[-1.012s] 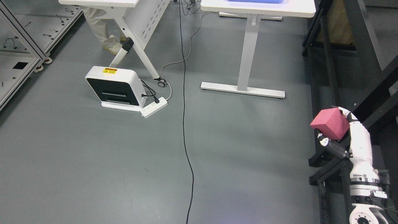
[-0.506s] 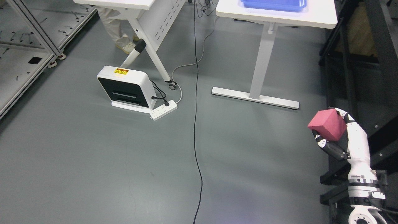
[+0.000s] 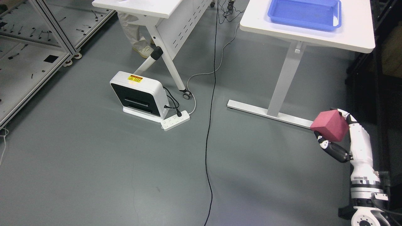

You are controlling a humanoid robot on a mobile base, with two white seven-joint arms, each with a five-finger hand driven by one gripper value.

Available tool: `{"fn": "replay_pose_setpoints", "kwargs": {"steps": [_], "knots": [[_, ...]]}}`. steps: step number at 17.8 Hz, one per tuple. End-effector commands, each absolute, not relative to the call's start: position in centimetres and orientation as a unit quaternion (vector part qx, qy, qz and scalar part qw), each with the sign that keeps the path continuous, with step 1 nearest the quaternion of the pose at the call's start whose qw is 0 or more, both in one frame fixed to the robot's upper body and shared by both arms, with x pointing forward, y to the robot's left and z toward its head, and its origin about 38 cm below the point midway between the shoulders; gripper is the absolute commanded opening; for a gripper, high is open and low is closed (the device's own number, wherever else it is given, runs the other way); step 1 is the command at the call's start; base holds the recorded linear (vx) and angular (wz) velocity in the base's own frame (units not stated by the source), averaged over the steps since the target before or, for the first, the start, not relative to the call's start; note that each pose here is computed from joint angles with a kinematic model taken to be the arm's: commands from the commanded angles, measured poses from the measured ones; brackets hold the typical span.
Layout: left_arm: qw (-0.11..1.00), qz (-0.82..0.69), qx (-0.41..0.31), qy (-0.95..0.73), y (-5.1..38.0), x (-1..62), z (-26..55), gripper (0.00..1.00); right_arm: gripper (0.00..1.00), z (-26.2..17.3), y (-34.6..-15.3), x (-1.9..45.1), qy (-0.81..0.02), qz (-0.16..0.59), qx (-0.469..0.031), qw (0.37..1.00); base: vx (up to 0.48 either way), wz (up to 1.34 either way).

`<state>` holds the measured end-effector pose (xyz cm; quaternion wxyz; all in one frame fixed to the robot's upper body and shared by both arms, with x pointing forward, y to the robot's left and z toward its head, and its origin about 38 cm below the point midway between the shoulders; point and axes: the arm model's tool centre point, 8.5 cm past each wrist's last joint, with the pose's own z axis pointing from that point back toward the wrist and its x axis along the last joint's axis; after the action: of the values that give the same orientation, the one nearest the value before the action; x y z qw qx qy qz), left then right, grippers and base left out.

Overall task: Pick pink block from left shelf to tray
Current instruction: 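Carry the pink cube in the right hand toward the blue tray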

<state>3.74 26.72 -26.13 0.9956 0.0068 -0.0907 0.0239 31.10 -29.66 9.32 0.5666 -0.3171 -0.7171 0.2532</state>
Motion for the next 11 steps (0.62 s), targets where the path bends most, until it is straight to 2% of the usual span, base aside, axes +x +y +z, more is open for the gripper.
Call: {"fn": "replay_pose_setpoints", "kwargs": {"steps": [1, 11], "knots": [[0.996, 0.023, 0.015, -0.087, 27.84, 3.15, -26.06, 1.0, 0.03, 9.29, -29.73, 31.12, -0.715, 0.252, -0.319, 0.569, 0.288, 0.06], [0.996, 0.023, 0.015, -0.087, 27.84, 3.15, -26.06, 1.0, 0.03, 9.49, -29.67, 31.26, -0.718, 0.255, -0.318, 0.564, 0.311, -0.06]]}}
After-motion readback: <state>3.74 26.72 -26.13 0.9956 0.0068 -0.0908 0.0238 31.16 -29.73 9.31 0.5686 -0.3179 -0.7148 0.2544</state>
